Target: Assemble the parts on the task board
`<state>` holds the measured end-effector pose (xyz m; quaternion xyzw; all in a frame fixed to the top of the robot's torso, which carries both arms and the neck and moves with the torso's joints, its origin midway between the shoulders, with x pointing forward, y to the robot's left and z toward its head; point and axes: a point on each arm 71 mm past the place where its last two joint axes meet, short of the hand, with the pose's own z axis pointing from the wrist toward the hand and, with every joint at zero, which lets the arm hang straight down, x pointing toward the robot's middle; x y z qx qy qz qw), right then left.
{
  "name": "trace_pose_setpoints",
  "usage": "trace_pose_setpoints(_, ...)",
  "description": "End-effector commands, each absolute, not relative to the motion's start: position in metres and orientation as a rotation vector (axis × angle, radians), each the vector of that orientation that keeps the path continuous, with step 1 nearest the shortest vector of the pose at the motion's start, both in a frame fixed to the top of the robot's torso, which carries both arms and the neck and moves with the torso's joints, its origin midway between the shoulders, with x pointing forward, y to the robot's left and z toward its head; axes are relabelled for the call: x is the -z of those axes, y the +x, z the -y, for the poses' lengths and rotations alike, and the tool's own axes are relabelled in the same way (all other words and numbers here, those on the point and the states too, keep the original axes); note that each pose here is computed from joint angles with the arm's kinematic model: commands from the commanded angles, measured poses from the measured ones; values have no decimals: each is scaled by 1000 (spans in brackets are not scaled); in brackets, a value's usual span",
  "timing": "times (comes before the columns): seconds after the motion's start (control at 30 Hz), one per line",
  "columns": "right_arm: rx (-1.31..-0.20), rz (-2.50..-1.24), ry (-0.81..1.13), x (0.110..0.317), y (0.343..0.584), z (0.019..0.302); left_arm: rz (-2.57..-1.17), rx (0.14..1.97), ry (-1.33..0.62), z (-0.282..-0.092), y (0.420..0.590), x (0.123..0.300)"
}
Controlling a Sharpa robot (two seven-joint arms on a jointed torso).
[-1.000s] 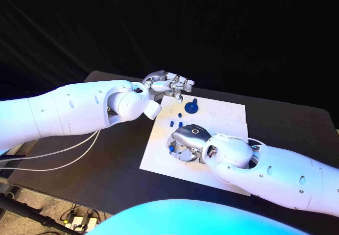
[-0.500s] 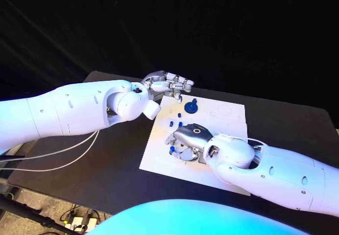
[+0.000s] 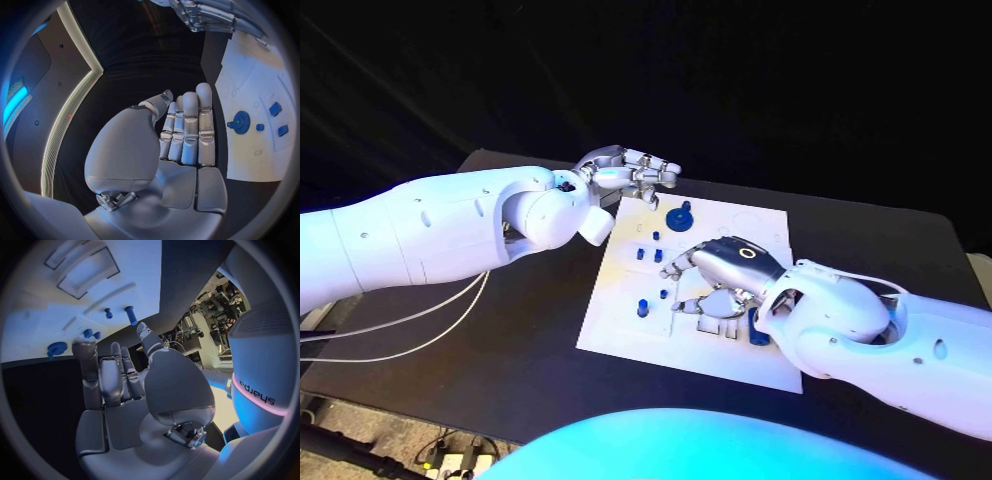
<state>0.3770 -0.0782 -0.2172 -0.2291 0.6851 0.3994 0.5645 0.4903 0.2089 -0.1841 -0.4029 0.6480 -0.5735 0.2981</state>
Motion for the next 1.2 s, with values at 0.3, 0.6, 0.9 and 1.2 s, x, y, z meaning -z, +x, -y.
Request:
trace_pose_setpoints(0.3, -784, -1865, 2, 207, 392, 195, -1724, 1545, -1059, -210, 490, 183)
trace_pose_setpoints(0.6, -614, -1949, 155, 231, 359, 240, -1716, 1534, -1065, -216, 488, 183)
trace_pose_setpoints(0.9, -533, -1931, 193, 253, 348, 231, -1719, 1540, -1062, -215, 486, 183)
trace_pose_setpoints(1.2, -507, -1905, 199, 261, 352, 219, -1723, 1543, -1061, -214, 486, 183)
